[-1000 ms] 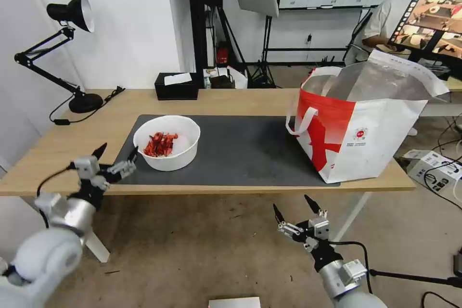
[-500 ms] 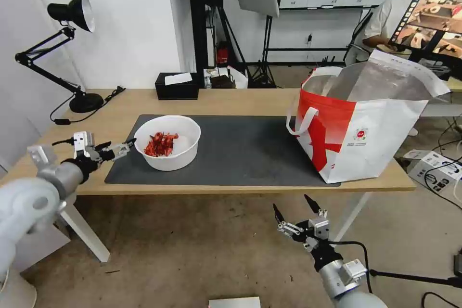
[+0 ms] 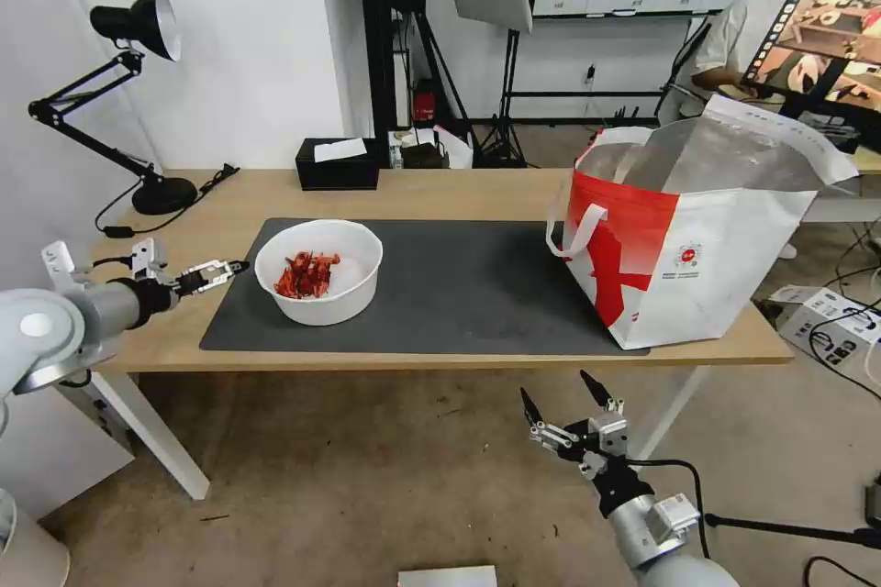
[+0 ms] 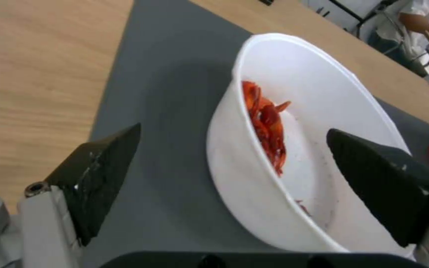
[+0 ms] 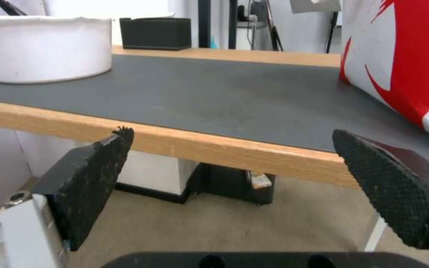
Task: Pick up the trash from the table and place it into the takeout bag.
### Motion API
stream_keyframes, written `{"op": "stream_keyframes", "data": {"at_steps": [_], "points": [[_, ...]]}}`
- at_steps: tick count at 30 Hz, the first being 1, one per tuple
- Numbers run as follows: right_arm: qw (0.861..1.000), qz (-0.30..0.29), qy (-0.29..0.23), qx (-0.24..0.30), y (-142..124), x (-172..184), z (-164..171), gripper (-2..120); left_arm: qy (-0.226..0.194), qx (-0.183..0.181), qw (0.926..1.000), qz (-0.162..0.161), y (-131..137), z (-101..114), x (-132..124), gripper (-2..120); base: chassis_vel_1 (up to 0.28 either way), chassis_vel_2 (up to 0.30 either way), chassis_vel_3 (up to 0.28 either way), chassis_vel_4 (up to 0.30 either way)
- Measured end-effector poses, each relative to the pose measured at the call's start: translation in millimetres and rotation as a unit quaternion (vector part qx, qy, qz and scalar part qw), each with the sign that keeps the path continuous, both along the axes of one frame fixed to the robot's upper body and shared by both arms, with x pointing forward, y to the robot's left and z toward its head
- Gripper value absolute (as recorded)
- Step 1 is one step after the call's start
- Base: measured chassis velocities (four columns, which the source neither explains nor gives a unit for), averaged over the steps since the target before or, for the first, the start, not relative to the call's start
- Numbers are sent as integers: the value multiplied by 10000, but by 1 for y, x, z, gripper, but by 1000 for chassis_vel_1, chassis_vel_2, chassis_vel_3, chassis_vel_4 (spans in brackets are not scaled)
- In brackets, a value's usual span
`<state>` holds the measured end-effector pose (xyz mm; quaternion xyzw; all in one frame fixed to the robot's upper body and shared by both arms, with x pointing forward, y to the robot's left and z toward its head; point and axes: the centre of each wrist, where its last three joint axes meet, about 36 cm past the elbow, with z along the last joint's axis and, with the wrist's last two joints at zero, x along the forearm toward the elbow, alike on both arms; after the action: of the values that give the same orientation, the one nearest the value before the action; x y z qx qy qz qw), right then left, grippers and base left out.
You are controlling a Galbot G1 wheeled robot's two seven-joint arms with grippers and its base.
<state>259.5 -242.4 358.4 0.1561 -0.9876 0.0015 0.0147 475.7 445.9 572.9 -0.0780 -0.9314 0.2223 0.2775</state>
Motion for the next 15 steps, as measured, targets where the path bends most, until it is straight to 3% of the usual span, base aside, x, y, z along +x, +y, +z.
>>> {"op": "stream_keyframes", "data": {"at_steps": [15], "points": [[10000,1,0,0,0,0,0,100,365,347,9987,-71,-13,4,23,100,0,0,0,0]]}}
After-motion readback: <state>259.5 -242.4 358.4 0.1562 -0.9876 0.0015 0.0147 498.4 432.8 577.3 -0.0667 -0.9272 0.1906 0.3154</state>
